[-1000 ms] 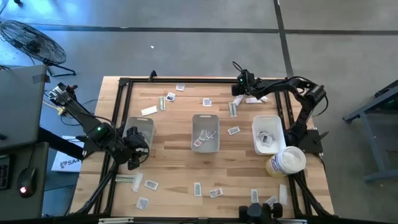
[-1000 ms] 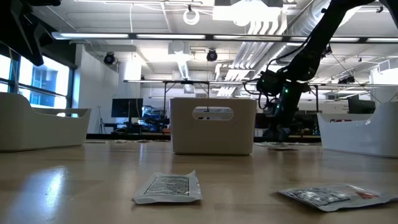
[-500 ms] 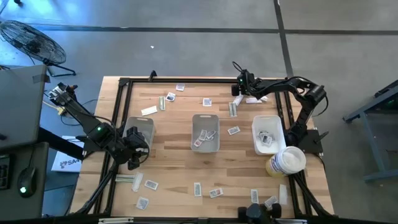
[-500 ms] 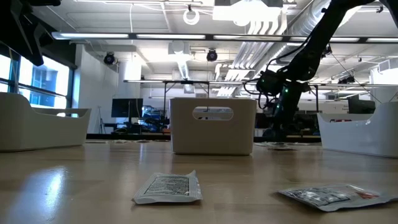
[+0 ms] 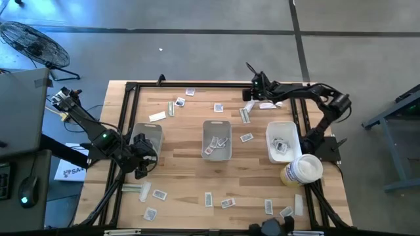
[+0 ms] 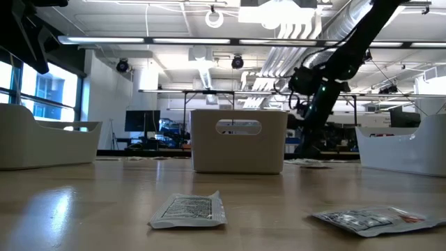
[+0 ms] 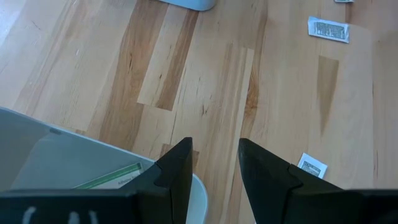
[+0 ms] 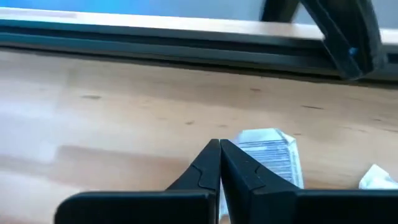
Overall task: Pick & Place First Aid Supplies
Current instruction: Put the alcohol pad into the white bin
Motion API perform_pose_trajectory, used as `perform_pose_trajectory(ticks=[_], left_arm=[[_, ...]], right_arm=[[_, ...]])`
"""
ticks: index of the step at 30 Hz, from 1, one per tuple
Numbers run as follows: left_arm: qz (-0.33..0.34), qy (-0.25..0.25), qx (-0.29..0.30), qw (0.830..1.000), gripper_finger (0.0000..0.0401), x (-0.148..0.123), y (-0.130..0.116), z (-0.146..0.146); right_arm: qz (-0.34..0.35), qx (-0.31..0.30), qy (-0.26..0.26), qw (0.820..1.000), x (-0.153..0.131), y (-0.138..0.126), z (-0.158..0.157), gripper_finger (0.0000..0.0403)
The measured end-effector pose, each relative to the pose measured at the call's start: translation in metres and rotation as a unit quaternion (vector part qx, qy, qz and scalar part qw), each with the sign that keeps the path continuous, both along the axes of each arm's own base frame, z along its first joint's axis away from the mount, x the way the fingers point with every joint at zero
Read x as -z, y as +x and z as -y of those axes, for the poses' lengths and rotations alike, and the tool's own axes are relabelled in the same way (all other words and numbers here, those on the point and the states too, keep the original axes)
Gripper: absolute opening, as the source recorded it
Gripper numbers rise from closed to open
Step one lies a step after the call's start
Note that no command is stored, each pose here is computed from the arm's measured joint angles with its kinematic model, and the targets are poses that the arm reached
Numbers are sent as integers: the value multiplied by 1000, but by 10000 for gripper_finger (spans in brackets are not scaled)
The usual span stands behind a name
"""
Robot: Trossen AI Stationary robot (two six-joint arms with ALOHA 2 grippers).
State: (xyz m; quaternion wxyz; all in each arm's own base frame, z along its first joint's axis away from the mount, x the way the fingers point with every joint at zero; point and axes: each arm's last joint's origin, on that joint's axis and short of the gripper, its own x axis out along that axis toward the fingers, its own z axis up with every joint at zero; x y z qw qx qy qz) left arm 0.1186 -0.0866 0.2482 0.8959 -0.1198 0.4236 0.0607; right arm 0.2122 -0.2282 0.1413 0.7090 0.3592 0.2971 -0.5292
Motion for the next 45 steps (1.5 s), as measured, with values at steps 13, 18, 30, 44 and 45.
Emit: perform_pose_trajectory(ticks=[13, 18, 30, 44, 45], left_arm=[[0, 0, 0, 1000, 128, 0, 0, 0], [0, 0, 0, 1000, 128, 0, 0, 0], [0, 0, 0, 1000, 128, 0, 0, 0], [0, 0, 0, 1000, 128, 0, 0, 0], [0, 0, 0, 1000, 128, 0, 0, 0]], right_arm=[[-34, -36, -86, 995, -58, 1, -40, 1], [-73, -38, -70, 994, -37, 5, -33, 12], [-85, 0, -49, 995, 20, 9, 0, 88], [-105, -17, -50, 993, 30, 12, 2, 36], [-109, -22, -51, 992, 31, 12, 1, 30]])
